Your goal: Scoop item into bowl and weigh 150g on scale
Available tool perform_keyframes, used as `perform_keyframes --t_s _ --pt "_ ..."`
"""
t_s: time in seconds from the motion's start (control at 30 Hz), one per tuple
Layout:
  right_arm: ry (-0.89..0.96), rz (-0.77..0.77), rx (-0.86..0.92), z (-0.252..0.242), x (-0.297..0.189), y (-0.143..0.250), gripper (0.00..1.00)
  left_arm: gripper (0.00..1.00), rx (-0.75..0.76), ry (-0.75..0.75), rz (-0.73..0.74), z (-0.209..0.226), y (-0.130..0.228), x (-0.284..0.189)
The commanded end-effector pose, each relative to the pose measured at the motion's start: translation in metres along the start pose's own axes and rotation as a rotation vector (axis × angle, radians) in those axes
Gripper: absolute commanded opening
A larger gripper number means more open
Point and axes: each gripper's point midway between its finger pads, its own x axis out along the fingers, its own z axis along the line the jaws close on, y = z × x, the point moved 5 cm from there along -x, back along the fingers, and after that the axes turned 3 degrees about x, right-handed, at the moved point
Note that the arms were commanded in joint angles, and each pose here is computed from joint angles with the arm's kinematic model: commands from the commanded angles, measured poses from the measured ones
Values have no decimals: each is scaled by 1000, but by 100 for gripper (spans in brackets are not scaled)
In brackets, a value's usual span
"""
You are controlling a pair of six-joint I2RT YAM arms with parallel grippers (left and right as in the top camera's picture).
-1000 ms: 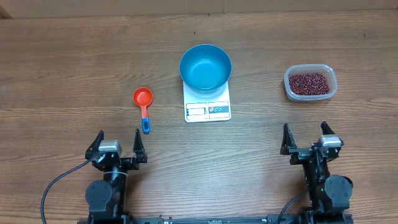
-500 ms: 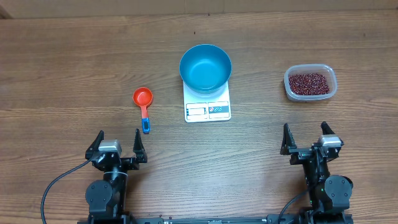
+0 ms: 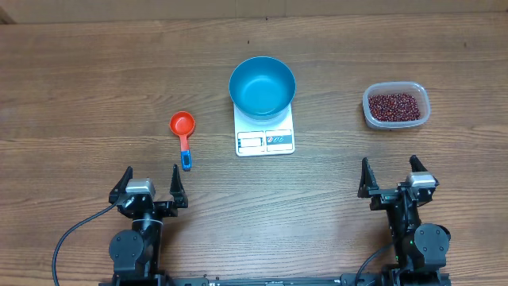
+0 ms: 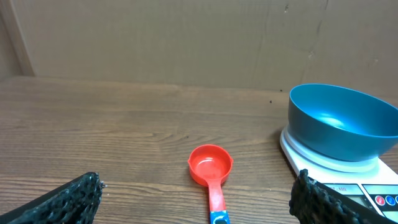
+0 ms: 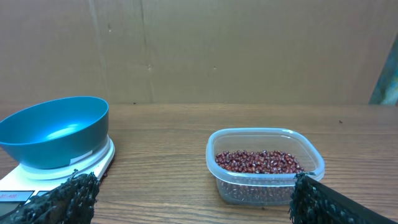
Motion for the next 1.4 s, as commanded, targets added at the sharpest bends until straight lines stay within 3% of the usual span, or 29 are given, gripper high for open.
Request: perform_keyframes --t_s 0.0,0.37,0.9,1.37 --pt "4 -4 -2 0 0 2 100 100 17 -12 -2 2 1 0" --pt "4 -4 -2 0 0 2 100 99 12 52 41 -6 -6 -6" --pt "4 -4 -2 0 0 2 100 100 -10 60 90 -10 -86 -51" --pt "4 -4 -2 0 0 2 100 100 -26 54 380 -10 -113 -24"
